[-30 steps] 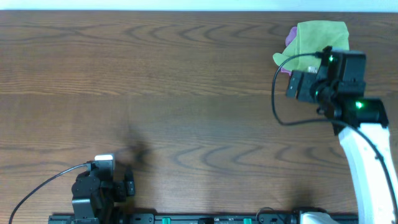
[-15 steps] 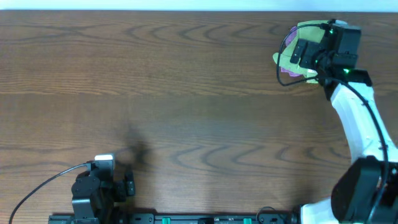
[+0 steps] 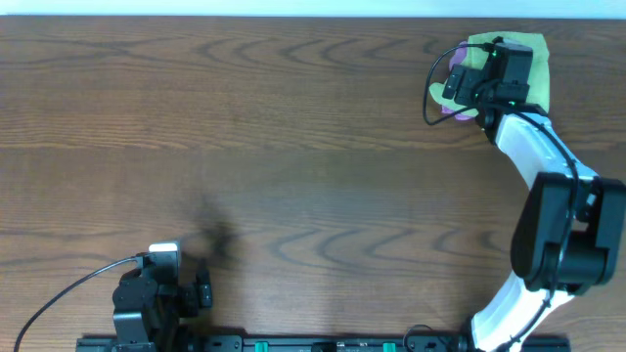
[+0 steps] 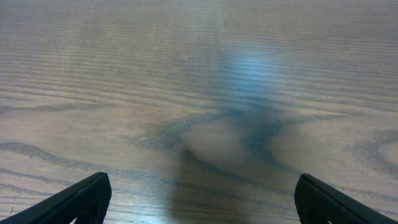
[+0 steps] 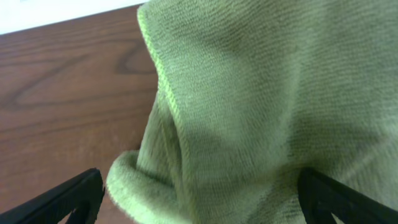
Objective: Fold the cloth
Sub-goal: 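Reach the right gripper to the green cloth and pinch its edge, then pull the green cloth leftward off the pile with the right gripper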
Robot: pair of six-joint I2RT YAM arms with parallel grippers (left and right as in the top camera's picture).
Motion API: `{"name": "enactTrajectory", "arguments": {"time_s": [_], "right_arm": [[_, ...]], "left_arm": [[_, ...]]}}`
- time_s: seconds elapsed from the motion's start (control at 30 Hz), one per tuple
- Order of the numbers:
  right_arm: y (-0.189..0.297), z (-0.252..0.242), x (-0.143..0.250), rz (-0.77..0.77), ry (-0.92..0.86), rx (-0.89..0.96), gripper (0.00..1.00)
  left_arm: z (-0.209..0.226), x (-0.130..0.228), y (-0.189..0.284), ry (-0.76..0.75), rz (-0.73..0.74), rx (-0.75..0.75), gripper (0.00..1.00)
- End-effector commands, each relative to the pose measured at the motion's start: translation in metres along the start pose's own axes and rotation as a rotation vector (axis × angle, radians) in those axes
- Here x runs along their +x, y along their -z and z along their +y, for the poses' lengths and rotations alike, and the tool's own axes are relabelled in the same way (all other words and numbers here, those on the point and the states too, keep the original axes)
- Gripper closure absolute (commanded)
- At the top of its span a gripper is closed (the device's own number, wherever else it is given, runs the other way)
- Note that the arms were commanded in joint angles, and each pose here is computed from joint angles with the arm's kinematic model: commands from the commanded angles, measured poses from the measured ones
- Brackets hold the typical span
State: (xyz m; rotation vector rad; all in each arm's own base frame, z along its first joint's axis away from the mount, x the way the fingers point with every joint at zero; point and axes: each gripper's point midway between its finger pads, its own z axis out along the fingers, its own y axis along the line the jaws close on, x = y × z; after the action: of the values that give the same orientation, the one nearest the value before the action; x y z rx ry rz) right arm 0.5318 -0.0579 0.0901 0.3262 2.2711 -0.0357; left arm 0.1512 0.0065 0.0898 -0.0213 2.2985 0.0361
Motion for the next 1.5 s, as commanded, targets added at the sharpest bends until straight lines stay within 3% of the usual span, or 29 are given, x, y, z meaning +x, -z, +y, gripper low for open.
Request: {"name": "enactTrajectory", "arguments": {"time_s": [0.0,0.1,0.3,0.4,0.63,0.83,1.23,1.47], "right_arm": [[-0.008,-0.009,-0.002,-0.012,-0.006,0.037,0.04],[-0.01,-0.014,0.0,-0.011,-0.008,0.068,0.13],[-0.001,-0.012,-0.015,-0.053,-0.006,0.063,0.76],[0.015,-0.009,-0.032,-0.092,0.01,0.056,0.96],[0.079,-0.007,-0.064,-0.138,0.066,0.046,0.99],[0.142,0.013,-0.052,-0.061,0.137,-0.012,0.99],[0.26,0.126,0.018,0.061,0.344,-0.287,0.99],[0.31,0.218,0.072,0.161,0.405,-0.611,0.98]], "left_arm": [[0.001,0.015,-0.005,-0.026,0.051,-0.005,0.05],[0.001,0.015,-0.005,-0.026,0.051,-0.005,0.05],[0.001,0.015,-0.005,-0.026,0.051,-0.005,0.04],[0.001,0.015,-0.005,-0.026,0.051,-0.005,0.05],[0.001,0.015,-0.005,-0.026,0.051,-0.005,0.04],[0.001,0.015,-0.005,-0.026,0.051,-0.005,0.05],[0.001,0.015,-0.005,-0.026,0.051,-0.005,0.05],[0.001,0.015,-0.005,-0.026,0.051,-0.005,0.05]]}}
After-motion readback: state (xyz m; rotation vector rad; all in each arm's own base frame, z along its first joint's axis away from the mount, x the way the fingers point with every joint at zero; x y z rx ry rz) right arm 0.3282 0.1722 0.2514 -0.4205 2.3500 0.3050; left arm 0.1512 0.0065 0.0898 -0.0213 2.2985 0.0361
